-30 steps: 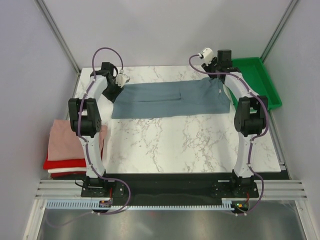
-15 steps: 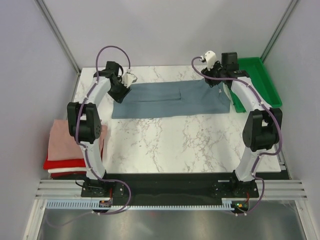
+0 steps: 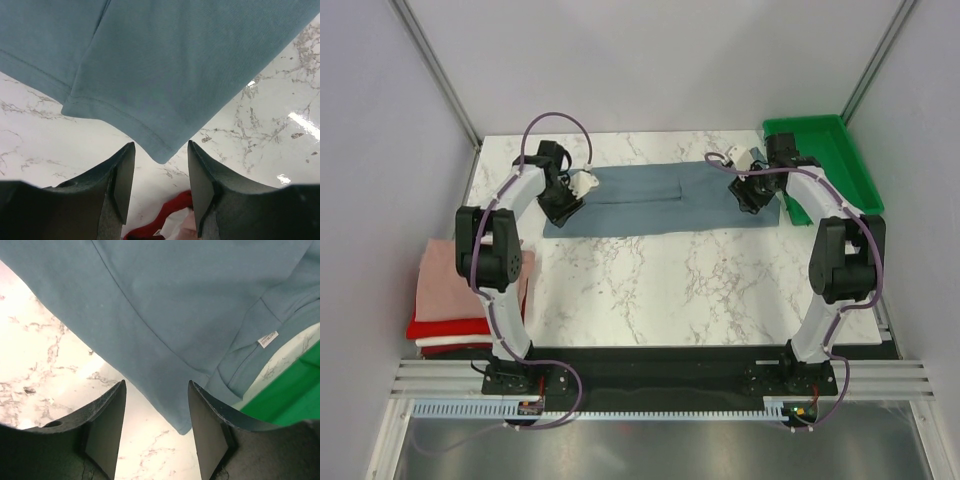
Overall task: Fold and stack the t-shirts
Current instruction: Fold the tshirt
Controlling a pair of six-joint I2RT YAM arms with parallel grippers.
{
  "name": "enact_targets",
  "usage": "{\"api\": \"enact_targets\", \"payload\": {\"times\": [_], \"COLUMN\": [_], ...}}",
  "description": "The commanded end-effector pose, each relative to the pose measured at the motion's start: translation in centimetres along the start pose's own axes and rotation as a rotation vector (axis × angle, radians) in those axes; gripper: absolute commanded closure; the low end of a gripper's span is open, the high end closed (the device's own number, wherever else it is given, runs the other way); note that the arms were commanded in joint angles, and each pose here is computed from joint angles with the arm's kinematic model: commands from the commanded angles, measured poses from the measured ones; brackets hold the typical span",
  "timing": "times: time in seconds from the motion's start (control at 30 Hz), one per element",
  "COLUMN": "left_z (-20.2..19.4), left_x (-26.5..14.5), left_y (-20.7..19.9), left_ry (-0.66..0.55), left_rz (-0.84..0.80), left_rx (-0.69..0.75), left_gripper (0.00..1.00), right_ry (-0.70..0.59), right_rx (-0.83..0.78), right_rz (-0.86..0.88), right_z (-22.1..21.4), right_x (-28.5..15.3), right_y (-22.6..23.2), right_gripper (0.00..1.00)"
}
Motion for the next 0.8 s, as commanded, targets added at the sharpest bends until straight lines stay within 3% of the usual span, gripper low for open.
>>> {"api": "enact_targets", "payload": {"times": [0.0, 0.53, 0.63, 0.77], "left_z": [-0.5, -1.1, -1.3, -2.4], "left_x": [1.0, 3.8, 4.5, 5.0], "left_y": [0.0, -0.2, -0.4, -1.1], "left_ry": [0.026, 0.066, 0.078, 0.114], "left_rz": [-0.019, -0.051, -0.069, -0.088], "left_rx": [0.036, 0.037, 0.033, 0.048], "left_gripper": [0.47, 0.49, 0.53, 0.69], "right_ry": [0.028, -0.012, -0.017, -0.022], "right_rx": [-0.045, 0.043, 0.051, 0.049], "right_rz": [0.019, -0.009, -0.017, -0.025], "right_z": [-1.0, 1.0, 1.2, 1.4], "right_x": [0.5, 1.8, 1.5, 1.1], "right_y": [0.1, -2.0, -2.1, -2.2], "right_gripper": [0.39, 0.37, 0.36, 0.36]}}
Point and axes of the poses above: each gripper's point midway between its finger pads, its own x axis out along the fingers, its own y axis along the line the jaws close on, z = x × y, the point moved 5 cm from there along -x, back along the fingers, and after that the axes turned 3 degrees about -x, right-handed, at the moved point
